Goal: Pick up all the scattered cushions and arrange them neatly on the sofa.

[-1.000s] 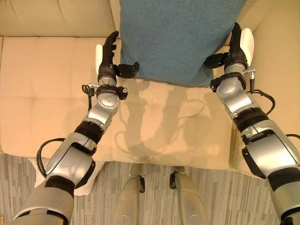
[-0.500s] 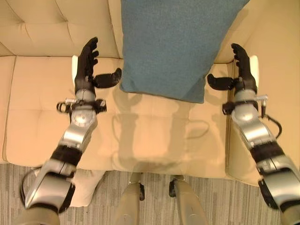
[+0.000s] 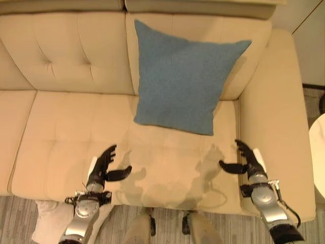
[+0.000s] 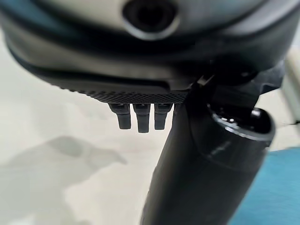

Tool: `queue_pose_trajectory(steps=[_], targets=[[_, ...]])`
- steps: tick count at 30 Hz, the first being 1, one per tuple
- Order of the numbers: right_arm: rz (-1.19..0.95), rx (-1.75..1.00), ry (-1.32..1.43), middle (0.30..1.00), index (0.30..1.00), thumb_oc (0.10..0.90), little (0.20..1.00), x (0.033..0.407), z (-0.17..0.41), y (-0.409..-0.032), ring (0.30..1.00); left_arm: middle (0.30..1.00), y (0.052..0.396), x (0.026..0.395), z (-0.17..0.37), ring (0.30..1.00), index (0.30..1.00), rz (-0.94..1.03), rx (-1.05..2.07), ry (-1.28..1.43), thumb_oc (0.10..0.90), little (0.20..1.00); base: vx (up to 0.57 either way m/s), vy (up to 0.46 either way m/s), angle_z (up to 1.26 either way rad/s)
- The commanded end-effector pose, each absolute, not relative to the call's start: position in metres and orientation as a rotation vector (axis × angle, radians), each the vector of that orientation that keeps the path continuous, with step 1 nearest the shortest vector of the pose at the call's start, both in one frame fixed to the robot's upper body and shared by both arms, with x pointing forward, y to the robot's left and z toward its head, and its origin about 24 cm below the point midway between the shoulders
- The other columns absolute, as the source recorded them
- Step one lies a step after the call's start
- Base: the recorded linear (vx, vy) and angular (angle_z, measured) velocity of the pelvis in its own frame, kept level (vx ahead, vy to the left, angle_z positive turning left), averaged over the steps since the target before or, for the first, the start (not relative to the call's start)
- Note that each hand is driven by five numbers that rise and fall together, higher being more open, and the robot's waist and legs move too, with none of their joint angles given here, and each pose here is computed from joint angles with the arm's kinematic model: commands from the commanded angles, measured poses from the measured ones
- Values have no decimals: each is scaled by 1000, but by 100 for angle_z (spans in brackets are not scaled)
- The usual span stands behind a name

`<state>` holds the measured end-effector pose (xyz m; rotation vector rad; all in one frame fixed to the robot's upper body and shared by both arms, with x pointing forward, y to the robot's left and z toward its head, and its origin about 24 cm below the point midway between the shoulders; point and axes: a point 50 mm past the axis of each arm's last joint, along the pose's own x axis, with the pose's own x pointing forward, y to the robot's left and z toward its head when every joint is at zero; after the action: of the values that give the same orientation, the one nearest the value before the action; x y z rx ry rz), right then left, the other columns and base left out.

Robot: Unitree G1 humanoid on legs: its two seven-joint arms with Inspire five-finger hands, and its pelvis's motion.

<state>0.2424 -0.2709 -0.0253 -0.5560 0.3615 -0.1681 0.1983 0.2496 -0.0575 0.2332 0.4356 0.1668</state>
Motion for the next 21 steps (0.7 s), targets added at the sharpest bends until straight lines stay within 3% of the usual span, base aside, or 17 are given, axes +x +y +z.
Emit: queue_pose_trajectory(steps=[1, 5, 10, 21], targets=[[-133, -619, 347, 900, 900, 800, 900, 231, -29, -277, 900, 900, 265, 175, -73, 900, 900, 185, 303, 518, 800, 900, 51, 20, -5], [-45, -754, 522, 900, 900, 800, 900, 206, -63, -279, 900, 900, 262, 130, -117, 900, 900, 180, 315, 785, 800, 900, 43, 28, -7], [-13, -785, 692, 900, 900, 800, 900, 180, -91, -281, 900, 900, 259, 108, -136, 900, 900, 182, 331, 927, 800, 900, 15, 55, -6], [-11, -738, 862, 900, 900, 800, 900, 163, -120, -265, 900, 900, 263, 133, -129, 900, 900, 202, 380, 877, 800, 900, -142, 38, -11]])
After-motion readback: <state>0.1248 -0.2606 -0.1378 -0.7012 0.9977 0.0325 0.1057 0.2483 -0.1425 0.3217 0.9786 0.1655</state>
